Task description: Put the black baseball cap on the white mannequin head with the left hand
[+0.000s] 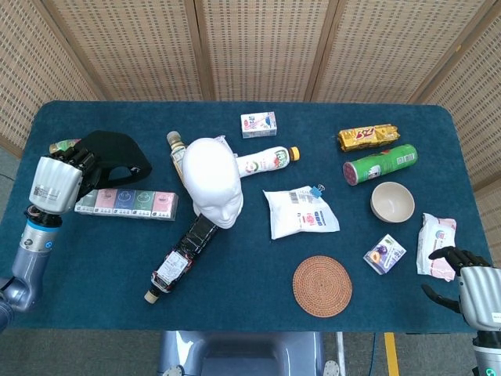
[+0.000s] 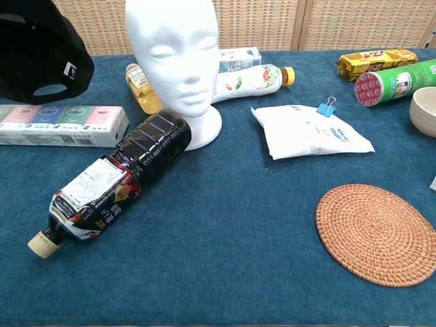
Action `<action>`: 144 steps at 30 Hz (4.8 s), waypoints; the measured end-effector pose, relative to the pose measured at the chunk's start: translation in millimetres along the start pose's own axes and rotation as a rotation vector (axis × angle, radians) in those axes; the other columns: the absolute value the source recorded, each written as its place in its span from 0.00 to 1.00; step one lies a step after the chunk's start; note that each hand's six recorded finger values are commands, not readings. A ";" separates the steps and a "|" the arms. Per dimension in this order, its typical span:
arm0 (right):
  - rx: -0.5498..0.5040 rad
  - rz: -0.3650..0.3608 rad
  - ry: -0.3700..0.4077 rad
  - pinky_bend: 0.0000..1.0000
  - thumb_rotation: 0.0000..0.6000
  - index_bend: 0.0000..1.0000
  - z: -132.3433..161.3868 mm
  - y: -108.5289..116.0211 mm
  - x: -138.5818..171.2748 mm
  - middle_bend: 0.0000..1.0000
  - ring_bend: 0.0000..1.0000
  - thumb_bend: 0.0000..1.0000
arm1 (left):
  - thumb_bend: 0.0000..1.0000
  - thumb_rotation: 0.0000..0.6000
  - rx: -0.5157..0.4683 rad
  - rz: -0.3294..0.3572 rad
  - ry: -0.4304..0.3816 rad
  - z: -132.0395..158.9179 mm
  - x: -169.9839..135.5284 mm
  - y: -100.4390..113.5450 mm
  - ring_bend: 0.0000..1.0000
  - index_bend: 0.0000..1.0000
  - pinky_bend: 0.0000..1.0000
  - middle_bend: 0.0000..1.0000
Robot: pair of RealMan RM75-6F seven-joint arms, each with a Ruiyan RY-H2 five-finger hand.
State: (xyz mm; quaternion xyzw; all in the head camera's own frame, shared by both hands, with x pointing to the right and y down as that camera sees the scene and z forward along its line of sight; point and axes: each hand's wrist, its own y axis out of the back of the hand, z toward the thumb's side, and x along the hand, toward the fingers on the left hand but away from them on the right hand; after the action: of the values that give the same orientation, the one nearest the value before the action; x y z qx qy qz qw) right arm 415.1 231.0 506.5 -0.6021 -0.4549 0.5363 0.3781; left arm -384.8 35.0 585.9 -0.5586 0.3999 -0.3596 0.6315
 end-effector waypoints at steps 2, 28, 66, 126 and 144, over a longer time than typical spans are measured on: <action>-0.002 0.000 0.001 0.49 1.00 0.42 -0.1 -0.1 0.0 0.42 0.44 0.08 | 0.48 1.00 0.017 0.026 -0.020 1.1 10.6 10.3 0.56 0.84 0.80 0.62; -0.019 -0.006 -0.032 0.50 1.00 0.41 -9.5 0.8 3.9 0.42 0.44 0.08 | 0.47 1.00 -0.053 0.251 -0.239 109.9 142.7 51.7 0.56 0.84 0.80 0.62; -0.050 0.005 -0.045 0.50 1.00 0.40 -18.6 -1.9 6.7 0.42 0.44 0.08 | 0.47 1.00 0.111 0.298 -0.541 169.2 59.2 50.5 0.56 0.85 0.77 0.62; -0.075 0.009 -0.036 0.51 1.00 0.40 -19.1 -4.8 6.1 0.42 0.44 0.08 | 0.22 1.00 0.183 0.065 -0.470 176.4 -1.7 48.5 0.27 0.44 0.56 0.38; -0.086 0.009 -0.018 0.51 1.00 0.40 -16.6 -6.3 1.4 0.42 0.44 0.08 | 0.17 1.00 0.219 -0.166 -0.316 148.7 -25.3 56.4 0.12 0.19 0.44 0.19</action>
State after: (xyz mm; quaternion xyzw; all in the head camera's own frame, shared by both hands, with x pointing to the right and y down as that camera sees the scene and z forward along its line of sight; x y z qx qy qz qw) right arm 430.6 234.8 514.4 -0.6149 -0.4780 0.5236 0.3452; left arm -260.2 126.5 540.8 -0.5672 0.2072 -0.3597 0.7113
